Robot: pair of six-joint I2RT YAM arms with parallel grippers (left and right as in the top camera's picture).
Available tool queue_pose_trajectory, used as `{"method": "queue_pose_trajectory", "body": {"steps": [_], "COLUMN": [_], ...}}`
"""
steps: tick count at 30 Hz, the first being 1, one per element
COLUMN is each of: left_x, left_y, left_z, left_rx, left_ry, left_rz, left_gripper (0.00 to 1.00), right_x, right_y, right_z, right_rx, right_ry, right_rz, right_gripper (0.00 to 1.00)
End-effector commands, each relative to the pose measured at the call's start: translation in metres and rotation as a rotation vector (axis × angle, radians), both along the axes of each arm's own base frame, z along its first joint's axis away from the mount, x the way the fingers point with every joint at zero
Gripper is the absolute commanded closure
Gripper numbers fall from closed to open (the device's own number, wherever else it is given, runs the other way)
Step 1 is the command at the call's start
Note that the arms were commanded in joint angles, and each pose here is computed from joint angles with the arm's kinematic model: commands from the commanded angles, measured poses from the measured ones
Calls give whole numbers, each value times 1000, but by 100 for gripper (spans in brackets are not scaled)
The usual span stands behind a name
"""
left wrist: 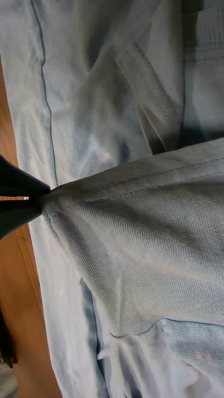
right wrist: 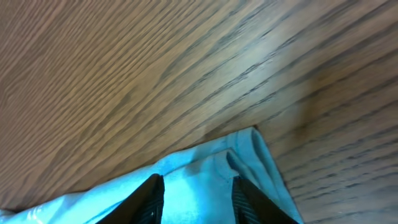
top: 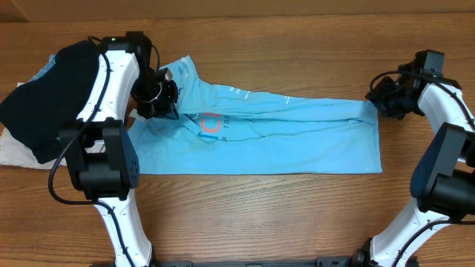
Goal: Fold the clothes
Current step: 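Lower the folded edge onto the shirt and hold it with both grippers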
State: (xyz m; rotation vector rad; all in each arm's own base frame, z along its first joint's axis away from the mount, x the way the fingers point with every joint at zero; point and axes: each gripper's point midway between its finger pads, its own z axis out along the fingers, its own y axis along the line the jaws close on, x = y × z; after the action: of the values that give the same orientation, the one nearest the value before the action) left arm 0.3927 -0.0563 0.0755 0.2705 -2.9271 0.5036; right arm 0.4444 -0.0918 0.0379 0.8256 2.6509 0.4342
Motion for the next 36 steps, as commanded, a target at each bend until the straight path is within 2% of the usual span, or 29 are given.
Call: {"method": "queue_pose_trajectory", "body": {"steps": [1, 8, 9, 10, 14, 21, 26, 30, 36], "left_x": [7, 9, 9, 9, 9, 9, 8, 5, -3], "left_y": [2, 1, 1, 1, 1, 2, 2, 2, 4], "left_z": [17, 17, 17, 17, 17, 17, 17, 17, 17], "left_rx": [8, 8, 8, 8, 8, 8, 9, 10, 15], "left_ry": [-66, -74, -73, -73, -73, -75, -72, -62, -32], "left_rz": [-16, -16, -16, -16, -16, -19, -19, -27, -46], "left_gripper": [96, 96, 96, 96, 96, 96, 96, 96, 96], "right_x": [-3, -5, -5, -5, 4, 6, -17, -59, -100], "right_y": [-12, -6, -4, -2, 3, -8, -3, -9, -17], "right_z": [-6, -23, -26, -28, -19, 28, 31, 17, 11], "right_rx": [-57, -38, -36, -30, 2, -24, -5, -61, -128], "right_ry": [26, 65, 72, 74, 28, -59, 18, 213, 394], "right_rz": [-47, -50, -46, -42, -27, -51, -55, -92, -127], "right_gripper": [55, 57, 60, 69, 89, 96, 96, 96, 96]}}
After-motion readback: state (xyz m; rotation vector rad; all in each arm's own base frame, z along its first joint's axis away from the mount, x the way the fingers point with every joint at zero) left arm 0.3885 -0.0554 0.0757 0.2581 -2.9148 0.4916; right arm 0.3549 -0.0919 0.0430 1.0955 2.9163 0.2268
